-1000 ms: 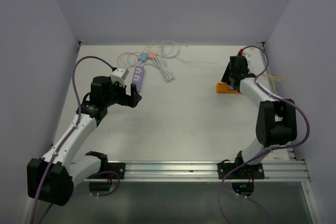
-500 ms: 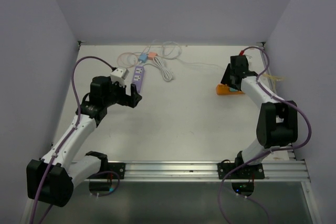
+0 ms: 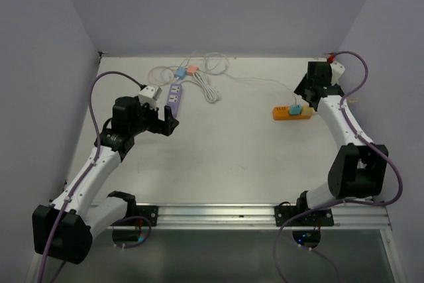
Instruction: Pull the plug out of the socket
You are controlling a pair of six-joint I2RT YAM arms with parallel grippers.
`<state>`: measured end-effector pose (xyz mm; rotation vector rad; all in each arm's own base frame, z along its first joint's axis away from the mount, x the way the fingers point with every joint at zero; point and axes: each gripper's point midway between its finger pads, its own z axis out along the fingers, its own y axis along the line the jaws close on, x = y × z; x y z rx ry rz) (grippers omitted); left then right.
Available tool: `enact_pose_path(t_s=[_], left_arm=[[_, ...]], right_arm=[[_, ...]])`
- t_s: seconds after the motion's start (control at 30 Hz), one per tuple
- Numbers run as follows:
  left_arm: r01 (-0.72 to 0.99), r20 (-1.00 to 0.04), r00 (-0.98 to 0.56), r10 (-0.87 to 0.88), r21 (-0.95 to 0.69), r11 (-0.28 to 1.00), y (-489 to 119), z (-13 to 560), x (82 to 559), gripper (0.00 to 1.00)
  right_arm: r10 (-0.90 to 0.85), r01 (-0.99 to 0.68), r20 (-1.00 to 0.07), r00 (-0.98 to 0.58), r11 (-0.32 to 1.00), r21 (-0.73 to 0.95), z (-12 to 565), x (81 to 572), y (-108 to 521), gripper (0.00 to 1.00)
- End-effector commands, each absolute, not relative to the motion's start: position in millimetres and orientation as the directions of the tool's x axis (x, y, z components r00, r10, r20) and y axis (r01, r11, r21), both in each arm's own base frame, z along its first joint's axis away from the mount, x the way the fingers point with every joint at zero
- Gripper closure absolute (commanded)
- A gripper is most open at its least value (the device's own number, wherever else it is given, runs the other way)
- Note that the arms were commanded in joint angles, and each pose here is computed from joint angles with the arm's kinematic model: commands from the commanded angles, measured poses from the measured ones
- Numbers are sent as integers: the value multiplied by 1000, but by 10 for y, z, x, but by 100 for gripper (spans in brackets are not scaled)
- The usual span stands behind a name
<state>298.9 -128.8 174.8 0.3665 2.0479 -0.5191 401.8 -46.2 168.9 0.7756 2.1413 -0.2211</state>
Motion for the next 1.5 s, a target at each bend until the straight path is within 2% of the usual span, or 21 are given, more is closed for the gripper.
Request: enact_pose_path(t_s=[0.0, 0.37, 0.9, 0.97, 1.3, 1.47], left_arm=[[482, -902, -430, 35, -196, 854, -1306, 1936, 3041, 1], [484, -903, -428, 34, -198, 853, -1311, 1944, 3038, 0], [496, -903, -428, 31, -206, 844, -1338, 1946, 3029, 0], [498, -903, -428, 31, -207, 842, -1343, 1943, 3026, 0], [502, -906, -423, 30, -206, 840, -1348, 1963, 3025, 0], [505, -905, -424, 30, -209, 838, -1354, 1957, 3019, 0]], right_arm=[[531, 698, -750, -395, 704, 130, 1684, 4026, -598, 27], [652, 793, -681, -332, 585, 173, 1248, 4241, -661, 27], [750, 861, -570, -336, 490, 136, 656, 4192, -632, 24], [759, 863, -555, -341, 487, 137, 615, 4175, -605, 26], [769, 835, -502, -396, 529, 153, 548, 4043, -460, 58], [772, 811, -466, -433, 559, 172, 486, 3853, -283, 61]])
